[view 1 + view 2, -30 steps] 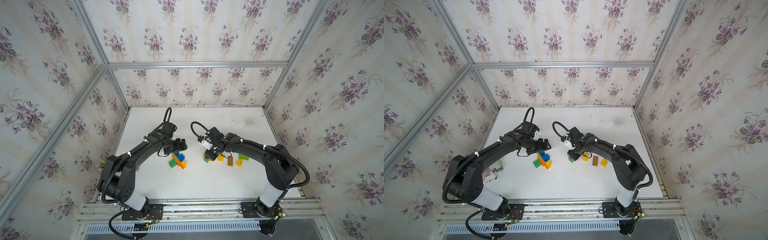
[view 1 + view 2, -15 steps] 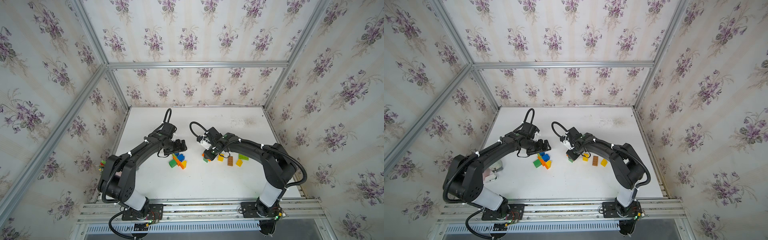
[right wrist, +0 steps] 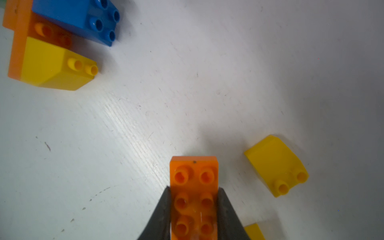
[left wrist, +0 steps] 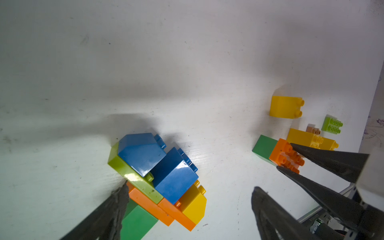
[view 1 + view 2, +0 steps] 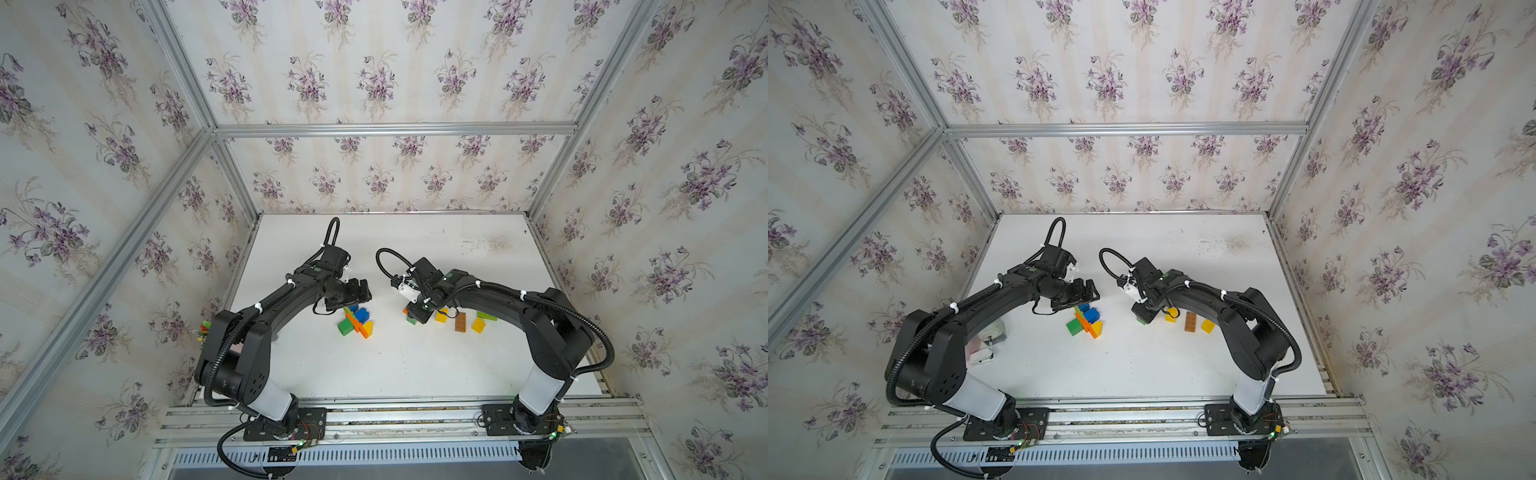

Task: Assemble a fork with lego
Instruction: Assemble the lego brick with the lego brick.

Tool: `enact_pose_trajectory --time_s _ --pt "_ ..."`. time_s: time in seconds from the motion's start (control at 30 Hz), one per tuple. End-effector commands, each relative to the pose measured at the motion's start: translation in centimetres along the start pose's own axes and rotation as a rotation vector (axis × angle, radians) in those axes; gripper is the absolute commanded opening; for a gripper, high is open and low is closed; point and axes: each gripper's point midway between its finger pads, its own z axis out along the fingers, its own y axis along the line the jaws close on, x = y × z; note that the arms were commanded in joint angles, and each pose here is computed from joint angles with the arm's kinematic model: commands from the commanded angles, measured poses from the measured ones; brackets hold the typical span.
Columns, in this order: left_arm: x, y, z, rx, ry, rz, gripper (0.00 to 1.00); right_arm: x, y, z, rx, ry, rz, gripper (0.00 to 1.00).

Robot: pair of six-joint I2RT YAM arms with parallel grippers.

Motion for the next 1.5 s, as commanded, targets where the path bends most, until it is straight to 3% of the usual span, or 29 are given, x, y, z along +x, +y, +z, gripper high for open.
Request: enact_pose_trajectory --time_s 0.0,0.13,0.33,0.7,1.13,1.37,1.4,1.47 --pt "-0.4 0.0 -0.4 0.001 -0.018 0.009 0.94 4.7 1.1 1.3 -0.047 0.183 -0.087 0.17" --pt "-0.4 0.2 -0.5 -0.004 -0.014 0.006 0.94 3.8 1.8 0.7 -0.094 0.137 -0.163 0.17" --pt "-0.6 0.5 -1.4 -0.009 -0.020 -0.001 0.94 -0.3 2.3 -1.1 -0.131 -0.015 -0.285 0.18" --pt "-0.4 1.0 -1.8 0.023 -0.013 -0.035 0.94 -0.8 3.2 -0.1 -0.163 0.007 -0.349 0.24" --pt "-0.4 0.7 -2.0 0.045 -0.005 -0.022 0.94 -3.4 3.3 -2.0 -0.154 -0.077 -0.302 0.50" --pt "-0.4 -0.2 -2.5 0.089 -0.005 -0.018 0.94 -4.6 1.8 -4.7 -0.090 -0.170 -0.189 0.57" --pt "-0.4 -0.2 -2.5 0.091 -0.008 -0.016 0.94 -4.7 1.3 -5.1 -0.059 -0.180 -0.161 0.62" --pt "-0.5 -0.4 -2.5 0.104 -0.014 -0.014 0.93 -4.8 0.3 -6.1 -0.007 -0.208 -0.103 1.00"
